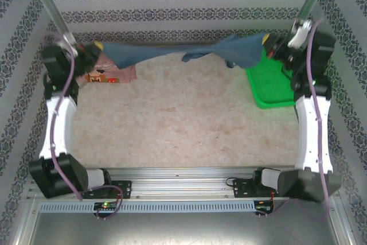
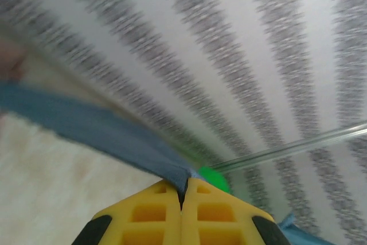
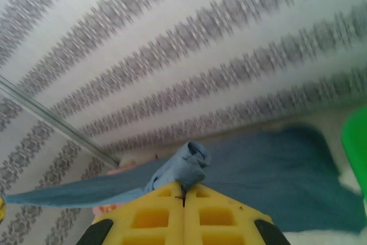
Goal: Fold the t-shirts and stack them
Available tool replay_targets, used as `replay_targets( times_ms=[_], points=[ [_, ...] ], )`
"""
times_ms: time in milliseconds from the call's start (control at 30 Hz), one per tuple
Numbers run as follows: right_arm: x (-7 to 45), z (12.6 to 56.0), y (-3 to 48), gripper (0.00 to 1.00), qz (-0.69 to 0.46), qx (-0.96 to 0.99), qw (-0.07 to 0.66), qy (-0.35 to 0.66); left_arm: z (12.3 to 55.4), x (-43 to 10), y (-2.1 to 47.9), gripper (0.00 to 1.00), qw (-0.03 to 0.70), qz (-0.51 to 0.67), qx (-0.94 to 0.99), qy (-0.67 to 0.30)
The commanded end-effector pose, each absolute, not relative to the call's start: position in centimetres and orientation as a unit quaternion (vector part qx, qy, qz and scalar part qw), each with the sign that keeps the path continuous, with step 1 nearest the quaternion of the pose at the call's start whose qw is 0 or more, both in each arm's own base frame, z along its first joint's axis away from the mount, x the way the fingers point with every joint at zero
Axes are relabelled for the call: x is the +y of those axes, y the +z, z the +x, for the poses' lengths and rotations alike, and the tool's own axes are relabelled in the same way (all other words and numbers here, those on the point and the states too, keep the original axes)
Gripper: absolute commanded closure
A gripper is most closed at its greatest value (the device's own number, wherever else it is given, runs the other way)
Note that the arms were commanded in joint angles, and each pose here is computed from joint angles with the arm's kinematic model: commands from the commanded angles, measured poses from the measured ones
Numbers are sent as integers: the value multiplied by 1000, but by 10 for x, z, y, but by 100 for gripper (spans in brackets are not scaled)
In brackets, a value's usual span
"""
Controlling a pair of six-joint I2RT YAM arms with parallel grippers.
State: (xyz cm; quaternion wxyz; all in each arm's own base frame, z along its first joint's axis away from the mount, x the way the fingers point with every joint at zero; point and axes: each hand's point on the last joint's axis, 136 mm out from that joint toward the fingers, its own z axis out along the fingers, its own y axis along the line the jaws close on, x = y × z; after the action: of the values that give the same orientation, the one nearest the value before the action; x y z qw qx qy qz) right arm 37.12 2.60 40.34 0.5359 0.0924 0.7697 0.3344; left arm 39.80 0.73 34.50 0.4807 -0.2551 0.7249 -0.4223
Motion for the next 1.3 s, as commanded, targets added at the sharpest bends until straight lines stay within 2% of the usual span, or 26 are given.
replay_targets(
  times_ms=[0, 67, 200, 333, 400, 533, 667, 967, 1267],
  points=[
    [31, 335, 335, 100, 116, 807, 486, 316, 354, 14, 288, 100, 470, -288, 747, -371],
    [31, 312, 286, 100, 160, 826, 442, 311, 319, 9, 238, 100, 411, -331, 776, -346],
    [37, 261, 235, 100, 209, 844, 388, 305, 241, 12, 156, 100, 312, -438, 801, -261],
    [43, 221, 216, 100, 220, 859, 353, 298, 171, 27, 128, 100, 266, -506, 806, -153],
    [46, 205, 208, 100, 231, 865, 334, 296, 151, 29, 124, 100, 249, -519, 808, -126],
    [50, 183, 196, 100, 243, 872, 306, 295, 141, 35, 115, 100, 219, -545, 803, -99],
    [48, 181, 191, 100, 245, 875, 303, 285, 144, 42, 108, 100, 214, -558, 798, -81],
    [37, 230, 173, 100, 228, 893, 285, 263, 183, 56, 96, 100, 228, -556, 795, -88],
    [34, 289, 167, 100, 142, 928, 272, 209, 224, 61, 86, 100, 242, -518, 813, -107]
  ],
)
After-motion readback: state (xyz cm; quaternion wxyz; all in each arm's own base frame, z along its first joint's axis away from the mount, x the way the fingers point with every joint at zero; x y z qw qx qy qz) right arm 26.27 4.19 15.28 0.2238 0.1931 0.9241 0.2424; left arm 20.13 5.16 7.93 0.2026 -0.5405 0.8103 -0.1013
